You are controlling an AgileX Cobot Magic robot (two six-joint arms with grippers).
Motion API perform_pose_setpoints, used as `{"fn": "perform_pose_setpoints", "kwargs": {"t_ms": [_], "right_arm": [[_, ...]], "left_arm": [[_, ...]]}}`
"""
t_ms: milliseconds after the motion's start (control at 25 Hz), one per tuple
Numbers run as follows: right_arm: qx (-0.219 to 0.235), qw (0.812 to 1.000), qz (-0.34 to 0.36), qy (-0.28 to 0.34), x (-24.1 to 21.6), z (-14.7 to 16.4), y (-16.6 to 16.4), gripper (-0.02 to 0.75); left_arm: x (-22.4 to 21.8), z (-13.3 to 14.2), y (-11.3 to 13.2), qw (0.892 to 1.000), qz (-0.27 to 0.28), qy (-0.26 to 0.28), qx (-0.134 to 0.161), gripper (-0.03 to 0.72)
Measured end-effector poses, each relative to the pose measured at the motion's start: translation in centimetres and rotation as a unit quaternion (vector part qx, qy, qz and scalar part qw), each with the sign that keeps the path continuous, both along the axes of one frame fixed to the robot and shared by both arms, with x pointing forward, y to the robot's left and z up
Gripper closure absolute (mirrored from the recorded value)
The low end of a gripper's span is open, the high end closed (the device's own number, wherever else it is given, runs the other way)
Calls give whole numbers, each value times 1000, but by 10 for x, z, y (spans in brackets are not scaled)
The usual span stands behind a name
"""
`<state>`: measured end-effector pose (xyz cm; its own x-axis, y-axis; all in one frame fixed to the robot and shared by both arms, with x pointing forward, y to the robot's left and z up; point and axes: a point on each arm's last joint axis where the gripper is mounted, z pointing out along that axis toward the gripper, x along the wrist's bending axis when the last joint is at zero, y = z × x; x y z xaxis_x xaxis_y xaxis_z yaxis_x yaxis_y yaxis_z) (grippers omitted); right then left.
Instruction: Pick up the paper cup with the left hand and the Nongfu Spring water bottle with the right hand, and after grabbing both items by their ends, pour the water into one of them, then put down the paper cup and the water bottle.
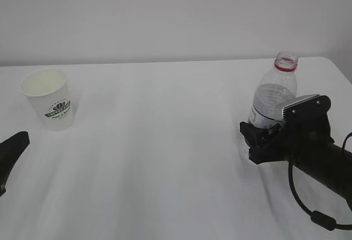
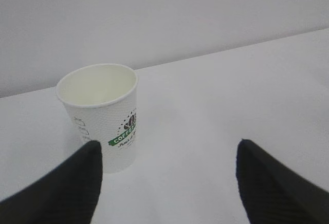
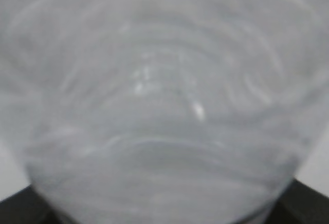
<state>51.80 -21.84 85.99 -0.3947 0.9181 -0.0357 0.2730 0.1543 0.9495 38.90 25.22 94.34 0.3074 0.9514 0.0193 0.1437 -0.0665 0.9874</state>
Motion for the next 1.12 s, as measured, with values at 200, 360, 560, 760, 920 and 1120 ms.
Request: {"fn": "perform_pose_setpoints", "kwargs": {"t_ms": [200, 360, 560, 760, 920, 1120], "right_arm": [[-4, 1000, 1, -2, 0, 0, 0, 237], [-5, 1000, 2, -2, 0, 0, 0, 238], [-5, 1000, 2, -2, 0, 0, 0, 238], [-6, 1000, 5, -2, 0, 0, 0, 238], [-6, 1000, 6, -3, 0, 0, 1, 238], [-8, 1000, 8, -2, 0, 1, 1, 238]], "left_arm": [[0, 1, 0, 1000, -1, -4, -1, 110], [0, 1, 0, 1000, -2, -7, -1, 111], [0, 1, 0, 1000, -2, -7, -1, 111], [0, 1, 0, 1000, -2, -7, -1, 111], [0, 1, 0, 1000, -2, -7, -1, 111], [0, 1, -1, 1000, -3, -7, -1, 111]]}}
